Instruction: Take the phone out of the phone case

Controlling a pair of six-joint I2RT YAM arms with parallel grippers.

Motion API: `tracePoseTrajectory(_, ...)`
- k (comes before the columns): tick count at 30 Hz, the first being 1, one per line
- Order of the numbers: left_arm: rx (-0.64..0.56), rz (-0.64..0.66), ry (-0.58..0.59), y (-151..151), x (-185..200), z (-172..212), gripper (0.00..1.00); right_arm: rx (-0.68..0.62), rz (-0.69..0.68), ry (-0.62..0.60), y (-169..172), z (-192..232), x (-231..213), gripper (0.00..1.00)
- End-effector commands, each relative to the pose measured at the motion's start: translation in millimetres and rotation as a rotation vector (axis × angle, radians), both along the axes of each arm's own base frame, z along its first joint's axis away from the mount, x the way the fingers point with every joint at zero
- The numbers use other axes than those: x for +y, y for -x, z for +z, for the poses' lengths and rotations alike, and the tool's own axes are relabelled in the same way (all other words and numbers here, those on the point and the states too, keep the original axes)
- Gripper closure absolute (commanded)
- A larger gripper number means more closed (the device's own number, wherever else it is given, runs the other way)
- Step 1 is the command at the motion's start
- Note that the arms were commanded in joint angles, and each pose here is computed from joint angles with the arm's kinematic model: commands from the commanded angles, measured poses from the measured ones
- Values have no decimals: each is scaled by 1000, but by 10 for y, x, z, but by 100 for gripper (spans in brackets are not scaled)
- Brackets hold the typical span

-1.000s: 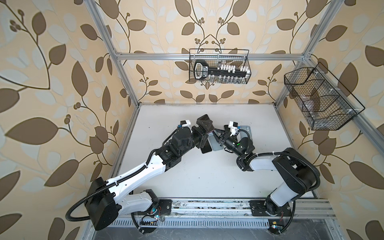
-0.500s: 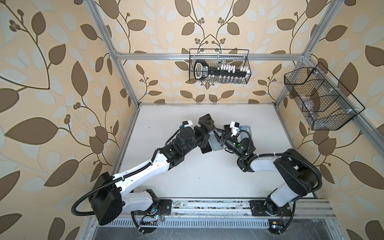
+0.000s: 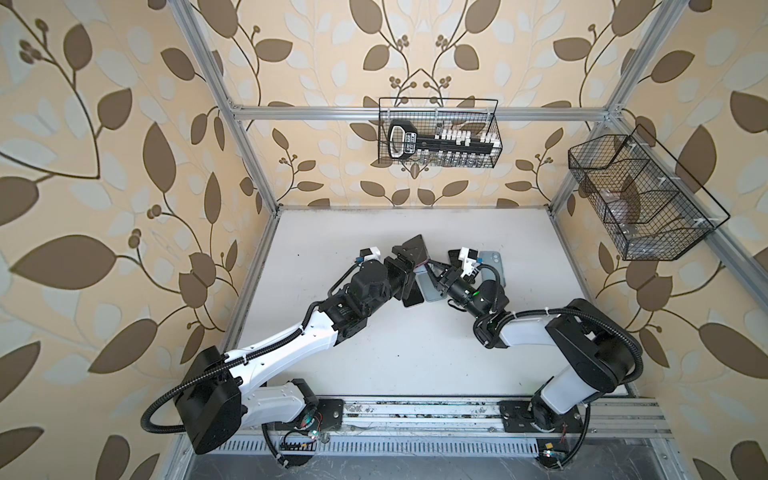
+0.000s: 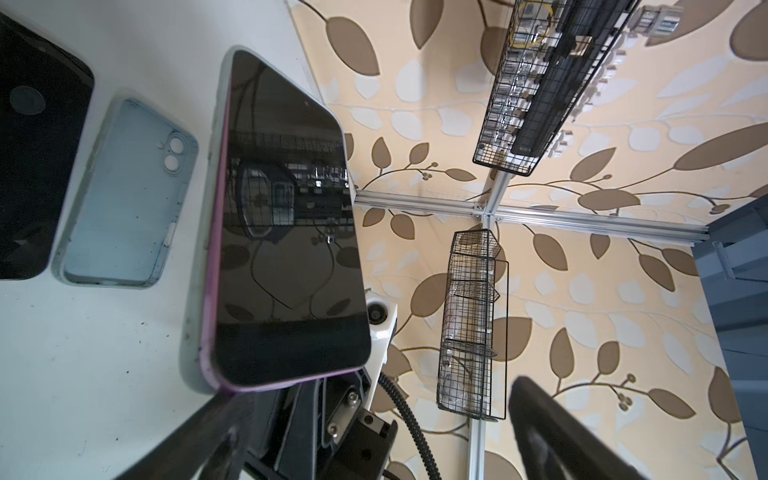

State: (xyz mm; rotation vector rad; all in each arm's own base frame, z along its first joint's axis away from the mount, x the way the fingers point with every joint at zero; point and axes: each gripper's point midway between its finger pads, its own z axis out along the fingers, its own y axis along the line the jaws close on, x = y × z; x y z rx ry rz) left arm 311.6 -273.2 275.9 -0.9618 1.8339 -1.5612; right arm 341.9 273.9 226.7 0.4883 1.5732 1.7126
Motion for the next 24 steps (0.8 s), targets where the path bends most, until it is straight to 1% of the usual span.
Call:
tracePoseTrajectory(1,-32,98,13,-83,165,82,5,-149,11,-113,178,504,-54,100)
tracePoseTrajectory(7,-30,99,13,-94,155,94,8,-148,8,-109,186,476,-36,100)
tracePoseTrajectory(12,-28,89,16,-111,114,104,14,-145,3,-112,181,455,-39,100)
tracePoseTrajectory(20,-22,82,18,-131,77,86,29,-149,-1,-115,174,444,-39,100)
tracePoseTrajectory(22,-19,89,12,-134,91,72,35,-153,1,-117,182,449,-33,100)
tracePoseTrajectory(24,-23,91,13,-137,95,78,39,-151,2,-117,180,443,-30,100)
